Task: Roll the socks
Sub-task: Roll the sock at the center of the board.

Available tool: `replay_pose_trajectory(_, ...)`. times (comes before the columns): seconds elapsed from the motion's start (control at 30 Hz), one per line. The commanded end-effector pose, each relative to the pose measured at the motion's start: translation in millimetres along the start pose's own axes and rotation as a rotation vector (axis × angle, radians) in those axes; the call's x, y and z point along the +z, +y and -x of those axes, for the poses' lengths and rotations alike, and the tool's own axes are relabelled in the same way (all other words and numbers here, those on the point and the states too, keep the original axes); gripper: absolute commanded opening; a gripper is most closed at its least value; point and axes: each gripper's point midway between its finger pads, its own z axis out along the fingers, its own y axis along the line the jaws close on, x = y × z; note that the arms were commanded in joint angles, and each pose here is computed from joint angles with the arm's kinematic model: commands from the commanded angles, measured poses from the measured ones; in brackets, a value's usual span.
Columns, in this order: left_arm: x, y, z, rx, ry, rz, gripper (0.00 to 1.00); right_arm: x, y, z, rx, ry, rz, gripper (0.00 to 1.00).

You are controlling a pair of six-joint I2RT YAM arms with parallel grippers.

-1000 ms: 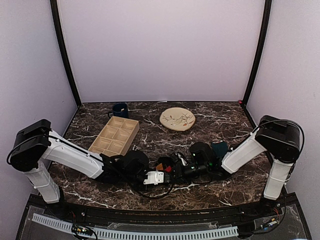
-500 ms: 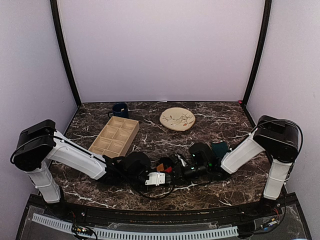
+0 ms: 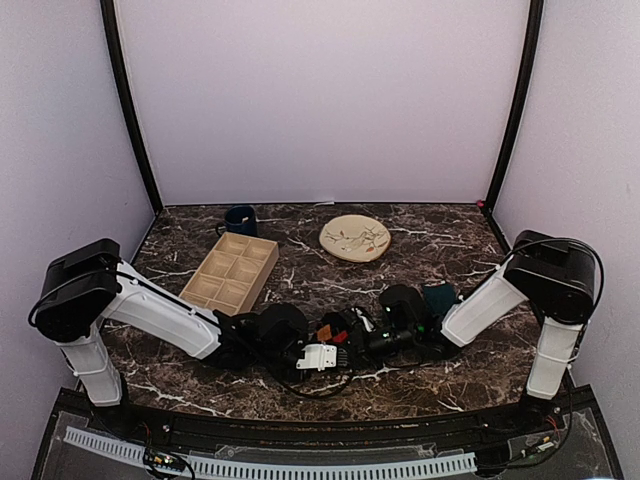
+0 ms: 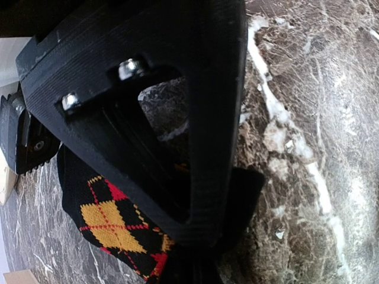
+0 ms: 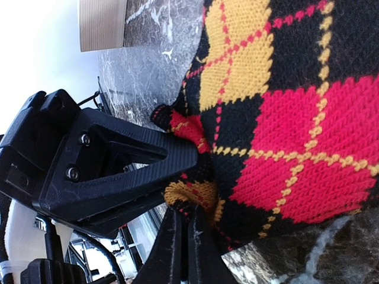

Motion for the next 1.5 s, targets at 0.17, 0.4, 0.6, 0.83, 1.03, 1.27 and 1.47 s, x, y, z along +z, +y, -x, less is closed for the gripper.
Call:
replay_pose_trajectory(0.17,3.1,-25.7,-13.6,0.004,0.079,-0.153,0.0,-6.7,-6.9,1.5,-0.008,-0.026,-0.028,0.01)
replay_pose_trajectory(0.4,0.1,-33.3,-10.7,-0.014,0.106,-0.238,0.0,-14.4,-19.6,-1.8,-0.008,-0.047,-0.079,0.19)
replay_pose_trajectory(0.6,-2.9,-36.4,-6.2,-0.055,0.121,-0.307,0.0,-22.6,-24.6,-0.1,-0.041,-0.076,-0.129,0.29)
replay_pose_trajectory(0.83,-6.0,-39.5,-0.1,-0.11,0.144,-0.398,0.0,-34.3,-26.3,3.6,-0.068,-0.133,-0.157,0.34)
replay_pose_trajectory(1.03,-9.9,-41.5,-0.3,-0.165,0.171,-0.463,0.0,-45.8,-23.8,8.5,-0.097,-0.196,-0.158,0.39)
replay_pose_trajectory(1.27,-14.1,-36.7,0.0,-0.24,0.185,-0.523,0.0,-57.8,-19.9,14.5,-0.15,-0.268,-0.155,0.44)
replay_pose_trajectory(1.47,-16.8,-33.6,3.6,-0.317,0.185,-0.595,0.0,-71.4,-13.1,18.8,-0.235,-0.348,-0.172,0.44)
